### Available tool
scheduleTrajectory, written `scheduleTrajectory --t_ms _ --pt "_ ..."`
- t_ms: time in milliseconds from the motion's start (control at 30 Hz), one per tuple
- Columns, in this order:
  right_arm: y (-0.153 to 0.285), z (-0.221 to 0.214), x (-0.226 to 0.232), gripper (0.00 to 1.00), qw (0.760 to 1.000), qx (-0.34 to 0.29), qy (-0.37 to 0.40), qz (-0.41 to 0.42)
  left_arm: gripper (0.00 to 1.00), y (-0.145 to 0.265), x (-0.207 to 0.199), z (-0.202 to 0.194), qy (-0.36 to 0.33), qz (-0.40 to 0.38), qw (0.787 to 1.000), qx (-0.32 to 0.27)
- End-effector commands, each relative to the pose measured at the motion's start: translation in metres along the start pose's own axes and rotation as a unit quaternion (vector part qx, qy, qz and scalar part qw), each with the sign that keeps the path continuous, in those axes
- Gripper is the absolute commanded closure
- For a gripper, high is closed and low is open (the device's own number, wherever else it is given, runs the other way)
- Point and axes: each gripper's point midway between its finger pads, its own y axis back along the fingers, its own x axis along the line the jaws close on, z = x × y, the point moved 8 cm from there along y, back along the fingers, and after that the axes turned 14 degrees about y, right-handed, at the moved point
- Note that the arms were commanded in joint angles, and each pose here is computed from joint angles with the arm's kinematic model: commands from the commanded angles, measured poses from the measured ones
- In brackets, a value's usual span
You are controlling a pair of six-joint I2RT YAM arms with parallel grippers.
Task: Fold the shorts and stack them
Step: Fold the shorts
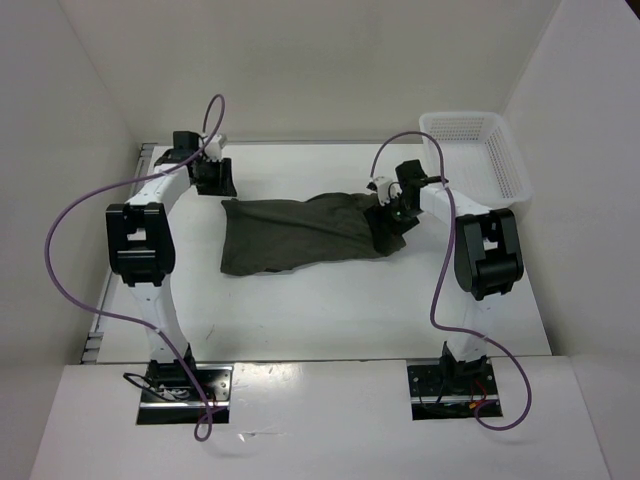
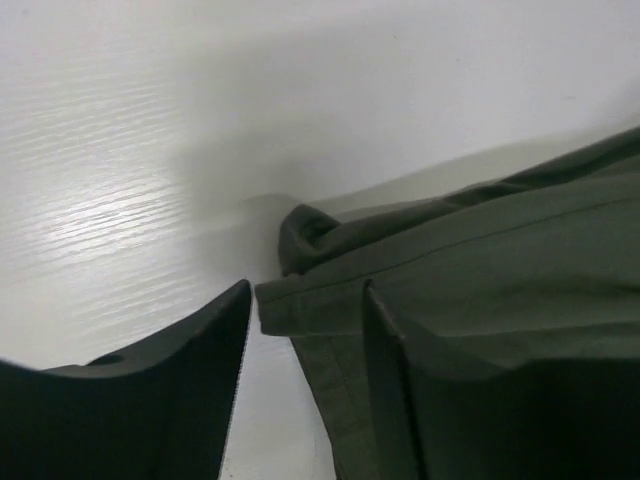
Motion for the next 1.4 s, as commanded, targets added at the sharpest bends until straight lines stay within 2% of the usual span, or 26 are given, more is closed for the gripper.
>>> scheduleTrajectory --t_ms 0,200,267,367,400,467,500,600,667,767,800,867,900,1000,1100,1200,1300,1367 --pt "0.031 0.035 -0.008 0.07 0.998 -0.068 0.010 0.000 0.40 -0.004 -0.005 -0.006 -0.007 -0.009 1.000 0.007" --pt "0.046 0.051 -0.023 0.05 0.990 -0.122 -0.077 -0.008 0.34 0.034 -0.010 0.006 -0.011 0.049 0.999 -0.016" --pt "0.042 0.052 -0.027 0.05 0.986 -0.130 -0.105 -0.012 0.34 0.051 -0.025 0.010 -0.024 0.058 0.998 -0.027" --pt "0.021 0.043 -0.032 0.05 0.982 -0.107 -0.155 -0.027 0.34 0.060 -0.066 -0.011 -0.057 0.047 0.997 0.006" --pt "0.014 0.037 -0.035 0.07 0.981 -0.092 -0.167 -0.041 0.34 0.057 -0.091 -0.028 -0.080 0.032 0.996 0.032" --pt "0.000 0.029 -0.038 0.11 0.978 -0.075 -0.186 -0.050 0.34 0.052 -0.111 -0.051 -0.101 0.019 0.993 0.061" --pt "-0.004 0.027 -0.042 0.15 0.976 -0.068 -0.194 -0.067 0.34 0.041 -0.124 -0.072 -0.118 0.006 0.989 0.093" --pt "-0.019 0.022 -0.052 0.24 0.971 -0.051 -0.214 -0.093 0.34 0.023 -0.139 -0.105 -0.138 -0.003 0.979 0.149" --pt "-0.022 0.029 -0.054 0.25 0.970 -0.055 -0.214 -0.102 0.35 0.021 -0.136 -0.119 -0.137 -0.002 0.975 0.173" --pt "-0.030 0.033 -0.056 0.33 0.968 -0.055 -0.221 -0.106 0.35 0.028 -0.125 -0.149 -0.143 0.021 0.968 0.203" --pt "-0.034 0.031 -0.056 0.43 0.968 -0.049 -0.223 -0.103 0.35 0.029 -0.122 -0.156 -0.152 0.041 0.966 0.206" --pt "-0.038 0.029 -0.056 0.59 0.966 -0.046 -0.234 -0.101 0.35 0.029 -0.112 -0.175 -0.158 0.063 0.959 0.225" --pt "-0.041 0.028 -0.056 0.75 0.966 -0.042 -0.235 -0.099 0.35 0.031 -0.110 -0.180 -0.166 0.078 0.957 0.226" --pt "-0.043 0.029 -0.057 0.99 0.965 -0.043 -0.239 -0.100 0.35 0.026 -0.089 -0.203 -0.170 0.115 0.946 0.250" --pt "-0.032 0.041 -0.065 1.00 0.964 -0.059 -0.229 -0.121 0.38 0.026 -0.074 -0.227 -0.177 0.142 0.933 0.280" --pt "-0.015 0.050 -0.066 1.00 0.961 -0.075 -0.229 -0.133 0.38 0.036 -0.068 -0.234 -0.181 0.154 0.932 0.274" --pt "-0.004 0.055 -0.052 1.00 0.964 -0.085 -0.228 -0.108 0.37 0.052 -0.074 -0.230 -0.178 0.136 0.938 0.263" --pt "-0.005 0.051 -0.042 1.00 0.965 -0.081 -0.230 -0.097 0.35 0.058 -0.099 -0.201 -0.174 0.094 0.954 0.227"
